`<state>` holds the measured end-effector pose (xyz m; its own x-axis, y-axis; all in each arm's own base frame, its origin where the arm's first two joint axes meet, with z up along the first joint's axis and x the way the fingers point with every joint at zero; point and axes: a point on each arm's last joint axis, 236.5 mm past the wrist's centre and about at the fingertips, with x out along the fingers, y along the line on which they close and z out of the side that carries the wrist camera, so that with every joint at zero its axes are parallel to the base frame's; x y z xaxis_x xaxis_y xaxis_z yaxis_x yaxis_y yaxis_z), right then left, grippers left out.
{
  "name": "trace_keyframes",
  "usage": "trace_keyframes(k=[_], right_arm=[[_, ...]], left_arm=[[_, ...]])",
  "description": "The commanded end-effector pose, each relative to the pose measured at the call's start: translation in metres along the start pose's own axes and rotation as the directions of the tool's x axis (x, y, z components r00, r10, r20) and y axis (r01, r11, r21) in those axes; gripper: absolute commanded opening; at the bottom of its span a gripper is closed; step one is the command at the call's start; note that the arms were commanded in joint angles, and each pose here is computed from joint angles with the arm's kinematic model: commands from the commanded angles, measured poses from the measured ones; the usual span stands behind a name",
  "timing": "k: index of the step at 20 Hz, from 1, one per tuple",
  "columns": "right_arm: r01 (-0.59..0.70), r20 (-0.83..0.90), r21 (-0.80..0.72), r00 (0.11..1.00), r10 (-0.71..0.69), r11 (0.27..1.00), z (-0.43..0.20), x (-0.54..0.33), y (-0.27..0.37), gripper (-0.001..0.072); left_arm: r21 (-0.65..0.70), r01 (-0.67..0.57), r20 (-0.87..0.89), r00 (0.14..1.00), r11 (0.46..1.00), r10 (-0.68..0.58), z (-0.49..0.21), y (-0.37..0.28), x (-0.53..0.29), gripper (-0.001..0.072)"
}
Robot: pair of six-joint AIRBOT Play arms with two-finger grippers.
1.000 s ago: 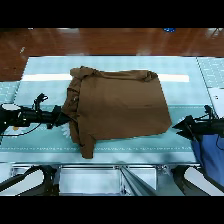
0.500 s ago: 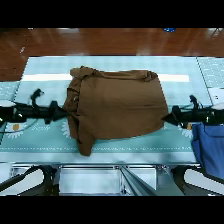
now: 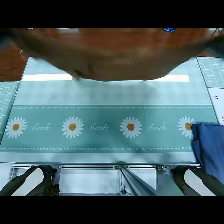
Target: Fold the shirts.
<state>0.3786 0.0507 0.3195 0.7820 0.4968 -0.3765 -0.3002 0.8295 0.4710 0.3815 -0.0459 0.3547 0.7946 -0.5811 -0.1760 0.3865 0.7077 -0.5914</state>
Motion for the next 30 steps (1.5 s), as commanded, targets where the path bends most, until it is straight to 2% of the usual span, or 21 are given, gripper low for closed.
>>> trace_keyframes(k=[1, 4, 7, 10, 12, 15, 17, 19, 22, 25, 30], right_arm=[[0.026, 0.238, -0.228, 0.971, 0.030, 0.973, 0.062, -0.090, 0.095, 0.0022], [0.062, 0.316, -0.306, 0.948, 0.040, 0.950, 0.060, -0.139, 0.142, 0.0022], [0.088, 0.320, -0.343, 0.947, 0.029, 0.935, 0.034, -0.168, 0.167, 0.0022], [0.177, 0.276, -0.340, 0.958, -0.082, 0.924, 0.002, -0.185, 0.159, 0.0022], [0.262, 0.254, -0.311, 0.949, -0.186, 0.914, -0.014, -0.196, 0.143, 0.0022], [0.360, 0.234, -0.263, 0.924, -0.303, 0.895, -0.025, -0.207, 0.120, 0.0022], [0.364, 0.201, -0.242, 0.926, -0.321, 0.899, -0.031, -0.201, 0.111, 0.0022], [0.345, 0.136, -0.208, 0.937, -0.322, 0.915, -0.039, -0.182, 0.093, 0.0022], [0.324, -0.005, -0.135, 0.945, -0.328, 0.936, -0.064, -0.136, 0.047, 0.0022], [0.318, -0.124, -0.056, 0.938, -0.322, 0.947, -0.092, -0.076, -0.017, 0.0022], [0.262, -0.285, 0.141, 0.934, -0.214, 0.955, -0.132, 0.041, -0.115, 0.0022]], left_arm=[[0.245, -0.146, 0.301, 0.951, 0.958, 0.068, 0.083, -0.086, -0.073, 0.0018], [0.357, -0.321, 0.433, 0.889, 0.877, 0.149, 0.094, -0.128, -0.126, 0.0018], [0.428, -0.463, 0.488, 0.841, 0.777, 0.233, 0.074, -0.152, -0.159, 0.0018], [0.415, -0.622, 0.565, 0.748, 0.665, 0.348, 0.060, -0.151, -0.215, 0.0019], [0.430, -0.644, 0.546, 0.744, 0.633, 0.386, 0.044, -0.144, -0.243, 0.0018], [0.440, -0.587, 0.414, 0.804, 0.679, 0.427, 0.015, -0.123, -0.245, 0.0018], [0.456, -0.523, 0.326, 0.851, 0.720, 0.411, 0.001, -0.117, -0.224, 0.0018], [0.480, -0.501, 0.229, 0.864, 0.720, 0.449, -0.014, -0.097, -0.189, 0.0018], [0.459, -0.508, 0.037, 0.831, 0.729, 0.555, -0.048, -0.044, -0.118, 0.0018], [0.466, -0.483, -0.081, 0.811, 0.741, 0.579, -0.082, 0.007, -0.030, 0.0018], [0.299, -0.574, -0.219, 0.736, 0.762, 0.640, -0.134, 0.128, 0.088, 0.0018]])
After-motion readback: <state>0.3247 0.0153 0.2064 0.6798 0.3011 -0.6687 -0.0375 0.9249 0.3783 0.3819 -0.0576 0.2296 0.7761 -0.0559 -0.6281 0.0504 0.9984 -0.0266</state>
